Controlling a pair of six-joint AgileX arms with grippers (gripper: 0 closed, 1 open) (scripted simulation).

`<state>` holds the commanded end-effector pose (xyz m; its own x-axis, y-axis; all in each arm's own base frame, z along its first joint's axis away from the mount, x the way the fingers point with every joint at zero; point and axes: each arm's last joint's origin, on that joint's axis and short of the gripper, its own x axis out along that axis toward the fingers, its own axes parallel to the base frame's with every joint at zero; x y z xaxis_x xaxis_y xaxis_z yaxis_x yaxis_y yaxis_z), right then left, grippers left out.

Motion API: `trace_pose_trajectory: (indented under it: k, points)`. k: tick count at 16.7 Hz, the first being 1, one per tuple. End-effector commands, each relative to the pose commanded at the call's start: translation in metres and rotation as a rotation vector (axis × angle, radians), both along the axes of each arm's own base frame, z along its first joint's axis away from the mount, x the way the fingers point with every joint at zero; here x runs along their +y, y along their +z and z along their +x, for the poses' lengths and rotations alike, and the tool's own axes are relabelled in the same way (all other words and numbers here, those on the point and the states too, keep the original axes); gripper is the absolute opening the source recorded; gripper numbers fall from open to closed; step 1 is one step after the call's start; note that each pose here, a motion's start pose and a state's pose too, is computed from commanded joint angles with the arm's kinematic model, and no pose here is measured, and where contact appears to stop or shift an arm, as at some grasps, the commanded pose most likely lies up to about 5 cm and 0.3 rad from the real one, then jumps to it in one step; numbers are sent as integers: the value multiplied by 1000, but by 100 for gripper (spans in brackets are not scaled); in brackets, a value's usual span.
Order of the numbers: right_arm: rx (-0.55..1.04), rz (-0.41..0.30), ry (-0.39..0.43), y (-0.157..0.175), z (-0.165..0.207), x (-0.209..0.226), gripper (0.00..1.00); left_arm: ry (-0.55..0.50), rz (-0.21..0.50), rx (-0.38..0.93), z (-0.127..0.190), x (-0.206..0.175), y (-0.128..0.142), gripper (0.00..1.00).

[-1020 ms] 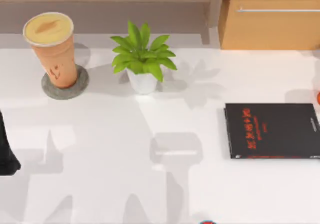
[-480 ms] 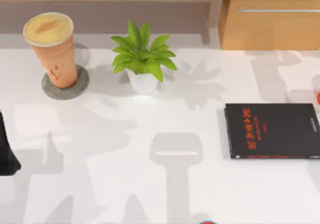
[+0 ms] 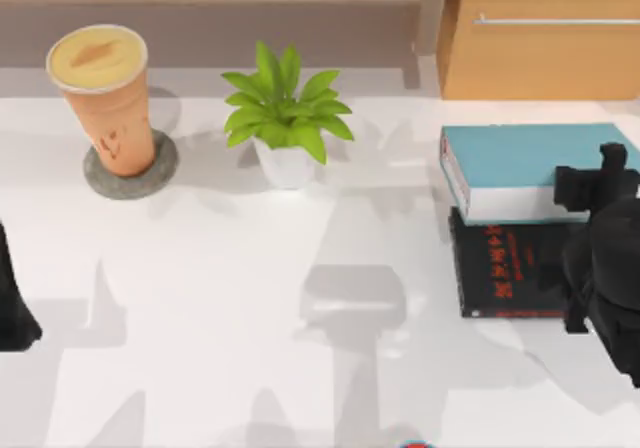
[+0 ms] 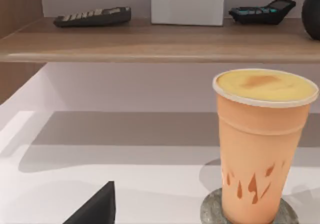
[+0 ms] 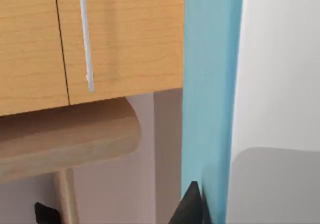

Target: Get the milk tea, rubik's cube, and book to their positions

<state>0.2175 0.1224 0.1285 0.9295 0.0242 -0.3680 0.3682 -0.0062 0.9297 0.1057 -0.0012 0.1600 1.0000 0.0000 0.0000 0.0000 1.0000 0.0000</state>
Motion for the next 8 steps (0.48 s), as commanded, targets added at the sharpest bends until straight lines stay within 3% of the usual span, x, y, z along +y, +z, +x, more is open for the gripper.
trace_pose_trajectory:
  k: [3, 8]
  points:
    - [125, -13, -40, -35, -26, -8, 0, 0, 0, 0, 0, 0, 0, 100]
    - [145, -17, -47, -40, -30, -10, 0, 0, 0, 0, 0, 0, 0, 100]
